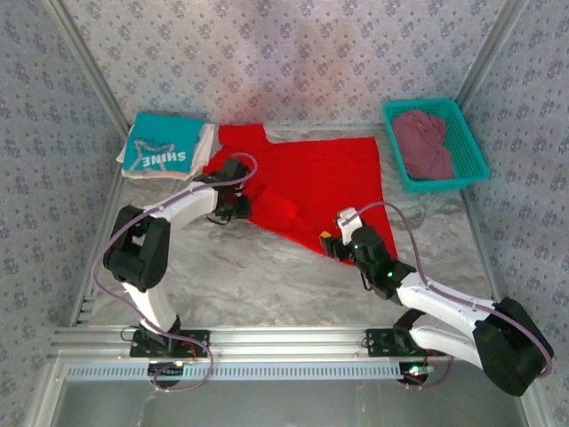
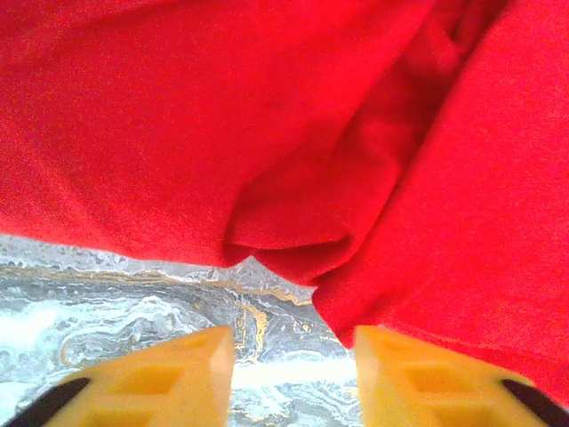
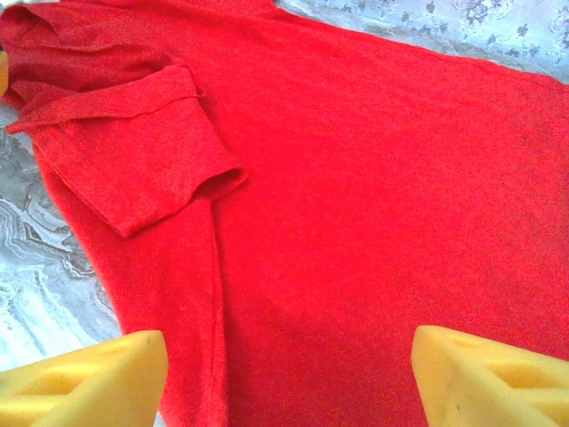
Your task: Fold and stack the t-shirts
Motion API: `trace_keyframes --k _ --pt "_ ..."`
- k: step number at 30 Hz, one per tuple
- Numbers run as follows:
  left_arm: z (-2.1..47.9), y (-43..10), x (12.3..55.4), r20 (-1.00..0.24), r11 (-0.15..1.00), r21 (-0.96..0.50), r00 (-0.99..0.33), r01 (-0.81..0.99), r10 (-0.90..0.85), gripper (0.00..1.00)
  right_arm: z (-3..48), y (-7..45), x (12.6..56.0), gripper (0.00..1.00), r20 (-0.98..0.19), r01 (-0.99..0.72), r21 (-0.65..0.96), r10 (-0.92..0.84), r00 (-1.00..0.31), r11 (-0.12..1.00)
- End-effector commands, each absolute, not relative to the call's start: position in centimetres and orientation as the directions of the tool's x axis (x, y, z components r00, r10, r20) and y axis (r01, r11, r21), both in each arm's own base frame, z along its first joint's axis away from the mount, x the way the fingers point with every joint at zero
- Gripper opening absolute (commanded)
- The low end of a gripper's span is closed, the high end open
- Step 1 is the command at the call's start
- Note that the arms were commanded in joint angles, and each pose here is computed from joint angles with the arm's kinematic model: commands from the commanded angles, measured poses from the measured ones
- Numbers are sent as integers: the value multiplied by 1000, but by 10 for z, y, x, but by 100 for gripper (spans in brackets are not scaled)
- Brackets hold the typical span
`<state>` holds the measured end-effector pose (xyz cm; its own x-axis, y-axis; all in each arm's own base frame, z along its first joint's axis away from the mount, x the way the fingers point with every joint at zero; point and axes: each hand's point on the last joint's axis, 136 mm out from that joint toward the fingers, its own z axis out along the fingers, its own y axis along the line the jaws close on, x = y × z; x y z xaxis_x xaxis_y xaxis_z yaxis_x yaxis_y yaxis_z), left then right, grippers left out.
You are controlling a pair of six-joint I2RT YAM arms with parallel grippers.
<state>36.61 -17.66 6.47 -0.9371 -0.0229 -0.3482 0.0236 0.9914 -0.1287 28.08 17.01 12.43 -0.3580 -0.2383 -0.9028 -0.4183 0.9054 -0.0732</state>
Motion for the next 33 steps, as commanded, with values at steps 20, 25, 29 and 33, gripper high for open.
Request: trace_keyframes --k 20,25,29,33 --pt "70 -171 360 -356 993 -115 -934 20 -22 0 137 167 286 76 -915 -390 -41 -192 -355 920" --pt "78 -155 338 -351 991 -126 -933 -38 -80 0 137 166 287 76 -915 -385 -40 -189 -357 922" --pt "78 -151 324 -363 986 -161 -927 -41 -98 0 136 165 288 76 -914 -382 -38 -187 -361 924" --pt "81 -161 340 -384 991 -133 -923 23 -30 32 135 164 288 77 -912 -379 -29 -179 -368 925"
